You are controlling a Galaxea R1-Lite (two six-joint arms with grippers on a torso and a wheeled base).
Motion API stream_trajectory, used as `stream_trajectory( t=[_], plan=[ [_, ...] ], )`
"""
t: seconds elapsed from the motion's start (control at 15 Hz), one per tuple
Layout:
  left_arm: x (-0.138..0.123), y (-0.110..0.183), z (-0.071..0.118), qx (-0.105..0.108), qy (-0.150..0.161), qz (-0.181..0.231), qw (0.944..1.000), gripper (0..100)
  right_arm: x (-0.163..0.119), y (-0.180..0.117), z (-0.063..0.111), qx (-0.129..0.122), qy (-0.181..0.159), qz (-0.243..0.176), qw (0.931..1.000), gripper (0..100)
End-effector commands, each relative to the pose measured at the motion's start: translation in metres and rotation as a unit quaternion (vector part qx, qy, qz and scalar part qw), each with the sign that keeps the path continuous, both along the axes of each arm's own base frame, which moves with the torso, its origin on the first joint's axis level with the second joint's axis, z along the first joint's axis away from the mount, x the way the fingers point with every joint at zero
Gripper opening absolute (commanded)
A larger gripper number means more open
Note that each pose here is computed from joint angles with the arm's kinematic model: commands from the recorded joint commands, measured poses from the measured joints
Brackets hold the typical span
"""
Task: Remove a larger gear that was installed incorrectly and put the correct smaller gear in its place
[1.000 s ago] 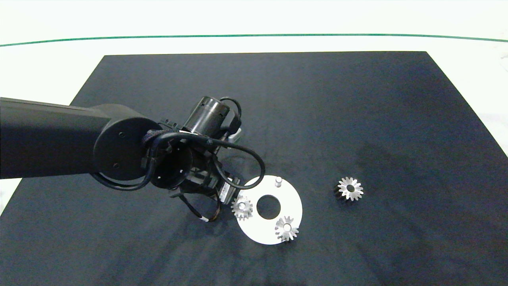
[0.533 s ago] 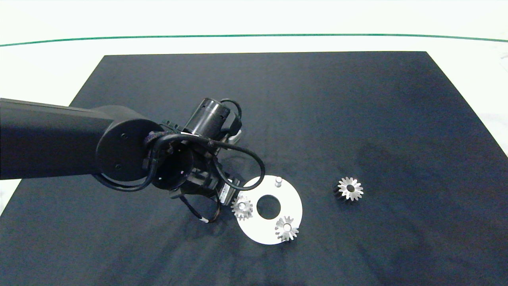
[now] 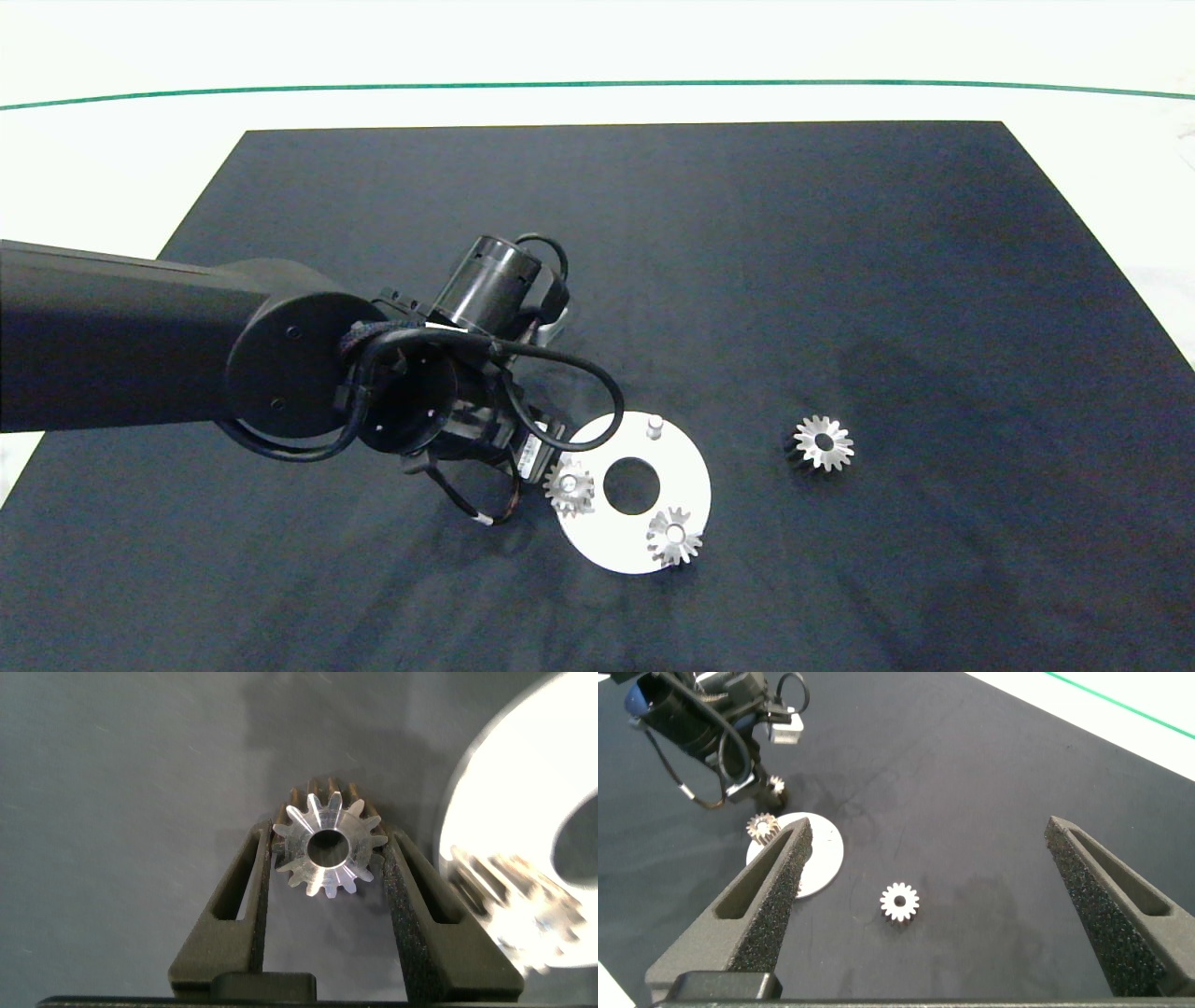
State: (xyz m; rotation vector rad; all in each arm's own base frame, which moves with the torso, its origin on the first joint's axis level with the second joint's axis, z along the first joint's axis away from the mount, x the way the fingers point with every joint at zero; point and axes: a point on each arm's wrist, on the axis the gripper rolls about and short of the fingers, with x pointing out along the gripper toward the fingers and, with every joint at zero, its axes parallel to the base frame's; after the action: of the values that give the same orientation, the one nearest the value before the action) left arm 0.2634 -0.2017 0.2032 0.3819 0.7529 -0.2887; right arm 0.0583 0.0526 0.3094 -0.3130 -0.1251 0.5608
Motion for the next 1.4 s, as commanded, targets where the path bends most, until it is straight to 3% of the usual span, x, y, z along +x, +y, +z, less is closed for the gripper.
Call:
stream_trajectory(
  t=[0.07,0.33,0.6,0.73,0.87,1.13,1.4],
  plan=[
    [-0.008,0.008,0.018,-0.012,-0.023,-0.002,0.9997,31,0.001,0.001,0.000,-0.003,0.001,-0.001,1.0000,100],
    [-0.040,0.005,0.051,-0.027,-0.064,-0.055,0.9961,31,0.001,0.001,0.000,-0.003,0.001,-0.002,1.0000,100],
    [-0.068,-0.018,0.056,-0.011,-0.043,-0.117,0.9921,31,0.003,0.003,-0.003,-0.008,0.007,-0.002,0.9999,100],
    [-0.072,-0.031,0.053,0.004,-0.042,-0.147,0.9882,31,0.003,0.003,-0.004,-0.009,0.007,-0.001,0.9999,100],
    [-0.076,-0.042,0.052,0.005,-0.044,-0.166,0.9852,31,0.003,0.003,-0.004,-0.009,0.008,-0.001,0.9999,100],
    [-0.063,-0.062,0.051,0.000,-0.049,-0.168,0.9846,31,0.004,0.004,-0.004,-0.010,0.008,0.000,0.9999,100],
    [-0.058,-0.081,0.051,0.020,-0.033,-0.182,0.9826,31,0.004,0.004,-0.005,-0.010,0.009,0.000,0.9999,100]
  ],
)
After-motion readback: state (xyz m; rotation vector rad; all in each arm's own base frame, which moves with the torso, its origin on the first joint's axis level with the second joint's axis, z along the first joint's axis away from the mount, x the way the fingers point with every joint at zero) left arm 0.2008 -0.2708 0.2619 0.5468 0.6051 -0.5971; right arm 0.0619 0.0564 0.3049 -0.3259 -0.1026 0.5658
